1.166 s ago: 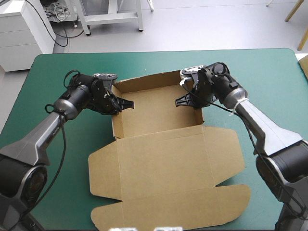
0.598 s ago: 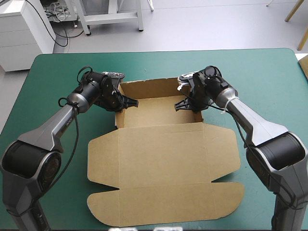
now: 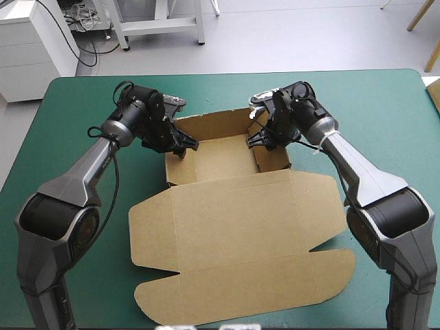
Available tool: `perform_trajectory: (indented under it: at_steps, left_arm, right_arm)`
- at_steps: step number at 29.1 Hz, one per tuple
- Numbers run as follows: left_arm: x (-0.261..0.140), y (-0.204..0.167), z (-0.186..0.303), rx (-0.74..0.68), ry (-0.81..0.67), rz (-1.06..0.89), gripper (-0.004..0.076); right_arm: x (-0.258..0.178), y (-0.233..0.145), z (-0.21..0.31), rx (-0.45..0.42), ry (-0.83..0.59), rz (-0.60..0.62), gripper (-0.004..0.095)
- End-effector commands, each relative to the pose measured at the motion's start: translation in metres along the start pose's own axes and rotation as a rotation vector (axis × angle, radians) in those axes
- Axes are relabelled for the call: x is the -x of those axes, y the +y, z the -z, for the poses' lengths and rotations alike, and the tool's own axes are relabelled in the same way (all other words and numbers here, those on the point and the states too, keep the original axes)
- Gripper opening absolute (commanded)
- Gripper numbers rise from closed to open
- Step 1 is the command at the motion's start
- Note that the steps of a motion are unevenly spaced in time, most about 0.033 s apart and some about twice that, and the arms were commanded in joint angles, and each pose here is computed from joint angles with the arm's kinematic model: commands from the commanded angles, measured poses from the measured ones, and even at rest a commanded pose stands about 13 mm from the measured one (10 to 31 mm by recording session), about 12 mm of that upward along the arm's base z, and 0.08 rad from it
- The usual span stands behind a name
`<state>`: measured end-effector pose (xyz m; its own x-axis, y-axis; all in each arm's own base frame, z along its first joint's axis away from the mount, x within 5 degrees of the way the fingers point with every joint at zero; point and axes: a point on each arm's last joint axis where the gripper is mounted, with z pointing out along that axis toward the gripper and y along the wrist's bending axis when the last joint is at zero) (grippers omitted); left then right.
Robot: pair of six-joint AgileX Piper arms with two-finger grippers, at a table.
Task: Fold the box
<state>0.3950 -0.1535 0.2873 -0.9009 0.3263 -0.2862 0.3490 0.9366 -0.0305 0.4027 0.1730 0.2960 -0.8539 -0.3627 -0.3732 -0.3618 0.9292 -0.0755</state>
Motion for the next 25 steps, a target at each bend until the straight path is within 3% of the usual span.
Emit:
perform_trajectory:
  at_steps: [1, 9, 16, 25]
  left_arm:
    - [0.003, -0.004, 0.054, -0.008, -0.104, -0.004, 0.0463]
    - [-0.009, -0.003, 0.125, 0.021, -0.281, -0.014, 0.0462]
    - [-0.047, -0.004, 0.205, 0.018, -0.469, -0.017, 0.0444]
    - [-0.12, -0.005, 0.275, 0.009, -0.633, -0.044, 0.0418]
  right_arm:
    - [0.005, -0.008, 0.051, -0.001, -0.129, -0.008, 0.0431]
    - [-0.004, -0.013, 0.105, -0.005, -0.244, -0.015, 0.0429]
    - [-0.016, -0.017, 0.148, -0.005, -0.337, -0.023, 0.0429]
    - [-0.015, -0.016, 0.142, -0.005, -0.322, -0.021, 0.0429]
